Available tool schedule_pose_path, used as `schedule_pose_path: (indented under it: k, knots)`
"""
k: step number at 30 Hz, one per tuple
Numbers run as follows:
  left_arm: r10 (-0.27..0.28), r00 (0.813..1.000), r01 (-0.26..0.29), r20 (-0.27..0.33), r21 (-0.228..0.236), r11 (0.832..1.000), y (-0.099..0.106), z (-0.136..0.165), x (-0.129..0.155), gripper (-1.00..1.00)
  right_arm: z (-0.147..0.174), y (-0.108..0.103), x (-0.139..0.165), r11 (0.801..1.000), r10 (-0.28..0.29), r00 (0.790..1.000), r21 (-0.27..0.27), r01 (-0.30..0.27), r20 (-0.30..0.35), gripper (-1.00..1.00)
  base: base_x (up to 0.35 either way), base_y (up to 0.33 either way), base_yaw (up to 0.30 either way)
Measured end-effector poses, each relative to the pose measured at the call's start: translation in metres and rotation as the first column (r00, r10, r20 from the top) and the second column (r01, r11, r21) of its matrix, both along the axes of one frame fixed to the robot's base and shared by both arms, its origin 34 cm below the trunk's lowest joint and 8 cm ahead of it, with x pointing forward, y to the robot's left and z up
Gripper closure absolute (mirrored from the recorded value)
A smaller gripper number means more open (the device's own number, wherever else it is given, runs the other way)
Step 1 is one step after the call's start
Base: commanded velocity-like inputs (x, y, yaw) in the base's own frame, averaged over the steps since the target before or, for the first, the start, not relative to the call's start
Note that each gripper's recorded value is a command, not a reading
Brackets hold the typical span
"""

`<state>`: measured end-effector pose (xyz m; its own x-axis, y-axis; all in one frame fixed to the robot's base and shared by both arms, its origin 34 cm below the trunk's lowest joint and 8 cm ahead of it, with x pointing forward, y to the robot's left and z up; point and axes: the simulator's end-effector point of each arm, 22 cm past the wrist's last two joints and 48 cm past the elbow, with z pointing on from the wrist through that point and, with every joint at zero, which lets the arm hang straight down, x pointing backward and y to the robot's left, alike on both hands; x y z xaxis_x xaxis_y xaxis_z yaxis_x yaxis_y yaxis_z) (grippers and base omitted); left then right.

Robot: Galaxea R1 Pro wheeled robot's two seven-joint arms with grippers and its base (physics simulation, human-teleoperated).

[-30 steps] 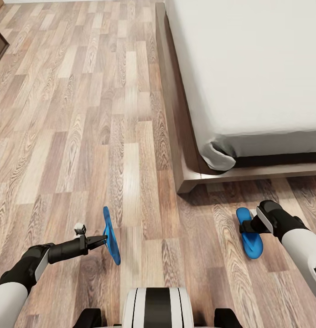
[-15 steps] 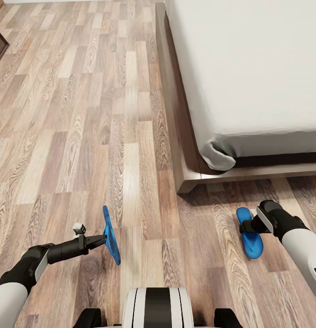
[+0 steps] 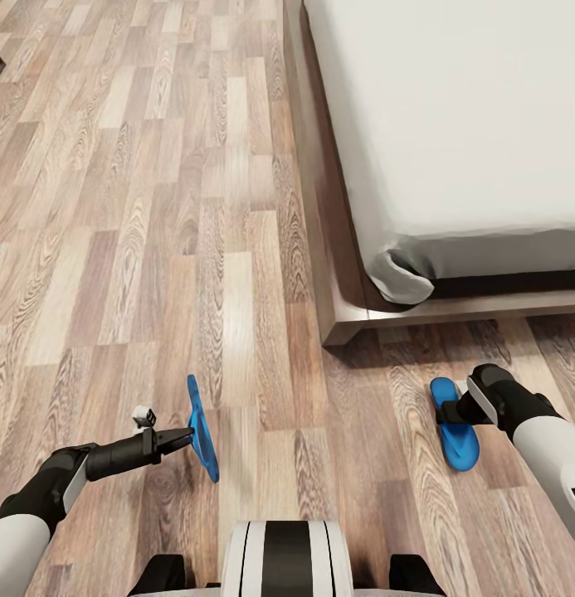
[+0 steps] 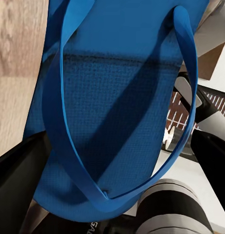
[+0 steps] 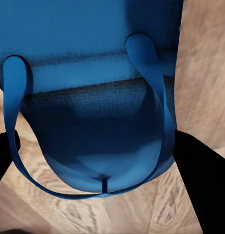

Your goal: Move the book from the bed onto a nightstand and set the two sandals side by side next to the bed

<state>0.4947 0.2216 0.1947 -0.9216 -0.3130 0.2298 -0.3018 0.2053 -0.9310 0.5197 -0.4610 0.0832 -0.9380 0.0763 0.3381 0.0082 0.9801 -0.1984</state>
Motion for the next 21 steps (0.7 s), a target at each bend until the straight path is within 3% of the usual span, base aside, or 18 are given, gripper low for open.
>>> schedule_pose_path:
  k: [21]
  knots:
    - [-0.001, 1.0, 0.001, -0.015, 0.0, 1.0, 0.0, -0.0055, -0.0045, 1.0, -0.0052, -0.0013, -0.0053, 1.0, 0.0, 1.0, -0.003, 0.0, -0.013, 1.0, 0.0, 0.0, 0.0]
